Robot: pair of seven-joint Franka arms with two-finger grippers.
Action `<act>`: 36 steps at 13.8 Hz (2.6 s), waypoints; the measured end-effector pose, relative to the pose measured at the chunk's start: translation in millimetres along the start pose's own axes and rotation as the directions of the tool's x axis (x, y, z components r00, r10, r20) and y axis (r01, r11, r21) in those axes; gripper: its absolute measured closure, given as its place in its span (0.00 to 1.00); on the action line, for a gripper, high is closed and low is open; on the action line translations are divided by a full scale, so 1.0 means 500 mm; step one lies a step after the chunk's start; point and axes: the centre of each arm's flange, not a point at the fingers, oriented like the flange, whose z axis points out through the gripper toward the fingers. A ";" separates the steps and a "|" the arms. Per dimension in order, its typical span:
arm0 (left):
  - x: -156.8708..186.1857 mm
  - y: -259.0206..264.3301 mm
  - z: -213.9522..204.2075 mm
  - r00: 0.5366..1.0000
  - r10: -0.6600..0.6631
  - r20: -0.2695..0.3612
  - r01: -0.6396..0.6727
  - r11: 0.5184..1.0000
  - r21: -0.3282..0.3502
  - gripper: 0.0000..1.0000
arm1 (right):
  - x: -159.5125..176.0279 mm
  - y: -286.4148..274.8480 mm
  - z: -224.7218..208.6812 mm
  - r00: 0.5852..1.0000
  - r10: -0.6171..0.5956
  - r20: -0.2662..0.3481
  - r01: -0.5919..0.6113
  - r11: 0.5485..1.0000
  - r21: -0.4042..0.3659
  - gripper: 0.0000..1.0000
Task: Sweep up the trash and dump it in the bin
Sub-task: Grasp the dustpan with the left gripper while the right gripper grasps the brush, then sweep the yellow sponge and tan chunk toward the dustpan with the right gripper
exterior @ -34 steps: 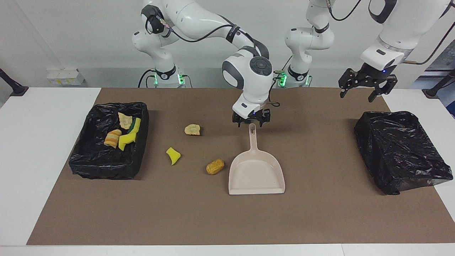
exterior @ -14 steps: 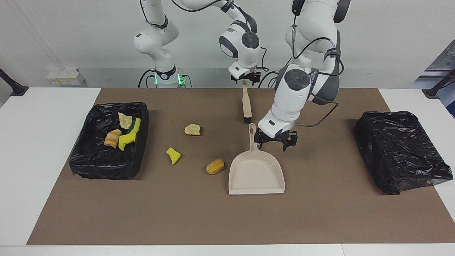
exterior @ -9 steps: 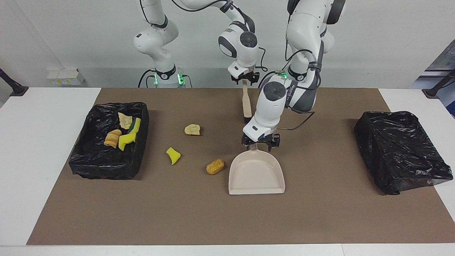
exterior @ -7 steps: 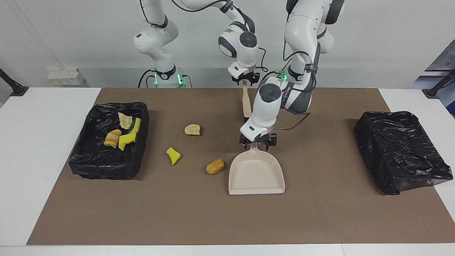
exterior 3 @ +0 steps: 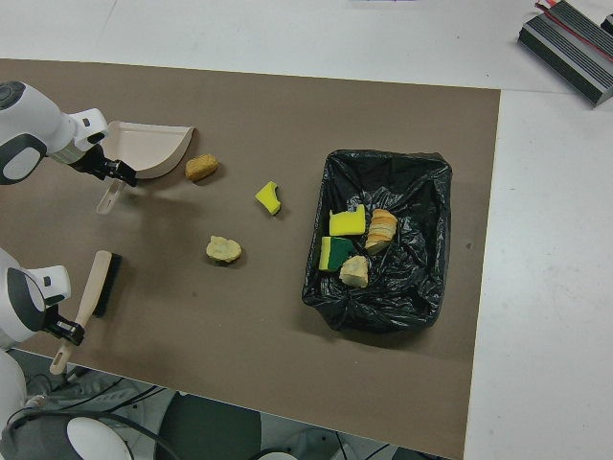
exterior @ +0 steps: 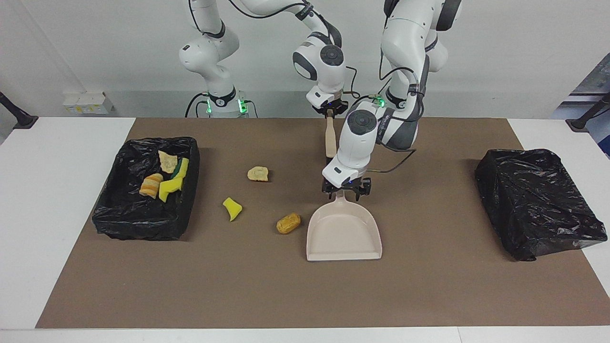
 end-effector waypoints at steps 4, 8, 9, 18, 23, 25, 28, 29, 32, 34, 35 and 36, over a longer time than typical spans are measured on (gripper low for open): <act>0.007 -0.007 -0.025 0.995 0.083 -0.058 -0.077 0.993 0.093 0.65 | 0.039 0.019 -0.010 0.999 0.041 0.000 -0.041 0.999 0.008 0.74; 0.008 -0.028 -0.063 0.982 0.181 -0.047 -0.174 0.978 0.117 0.68 | 0.108 0.079 -0.057 0.994 0.102 0.027 -0.102 0.995 -0.014 0.74; 0.005 -0.046 -0.080 0.973 0.232 -0.015 -0.228 0.965 0.129 0.68 | 0.127 0.105 -0.083 0.994 0.103 0.030 -0.102 0.995 -0.022 0.74; 0.003 -0.195 -0.200 0.762 0.637 0.117 -0.648 0.755 0.107 0.68 | 0.299 0.383 -0.250 0.998 -0.013 -0.056 0.002 0.982 -0.188 0.74; 0.015 -0.229 -0.201 0.558 0.818 0.140 -0.830 0.553 0.080 0.68 | 0.432 0.563 -0.267 0.990 -0.137 -0.040 0.118 0.943 -0.312 0.74; 0.019 -0.233 -0.196 0.501 0.851 0.159 -0.866 0.493 0.089 0.68 | 0.460 0.615 -0.270 0.978 -0.208 -0.008 0.193 0.919 -0.343 0.74; 0.036 -0.218 -0.188 0.419 0.893 0.164 -0.908 0.408 0.096 0.68 | 0.471 0.622 -0.244 0.963 -0.267 0.041 0.264 0.896 -0.356 0.74; 0.046 -0.215 -0.189 0.400 0.901 0.166 -0.916 0.388 0.100 0.68 | 0.472 0.613 -0.227 0.959 -0.277 0.055 0.278 0.892 -0.357 0.74; 0.084 -0.200 -0.181 0.351 0.921 0.170 -0.935 0.337 0.110 0.68 | 0.463 0.575 -0.197 0.953 -0.296 0.070 0.302 0.894 -0.330 0.74; 0.095 -0.194 -0.166 0.328 0.928 0.178 -0.944 0.314 0.105 0.68 | 0.459 0.555 -0.196 0.964 -0.262 0.050 0.267 0.933 -0.241 0.74; 0.096 -0.192 -0.161 0.319 0.930 0.181 -0.947 0.305 0.101 0.68 | 0.459 0.544 -0.197 0.969 -0.243 0.037 0.245 0.949 -0.196 0.74; 0.096 -0.191 -0.158 0.306 0.934 0.184 -0.951 0.293 0.096 0.68 | 0.460 0.531 -0.202 0.972 -0.232 0.029 0.234 0.959 -0.158 0.74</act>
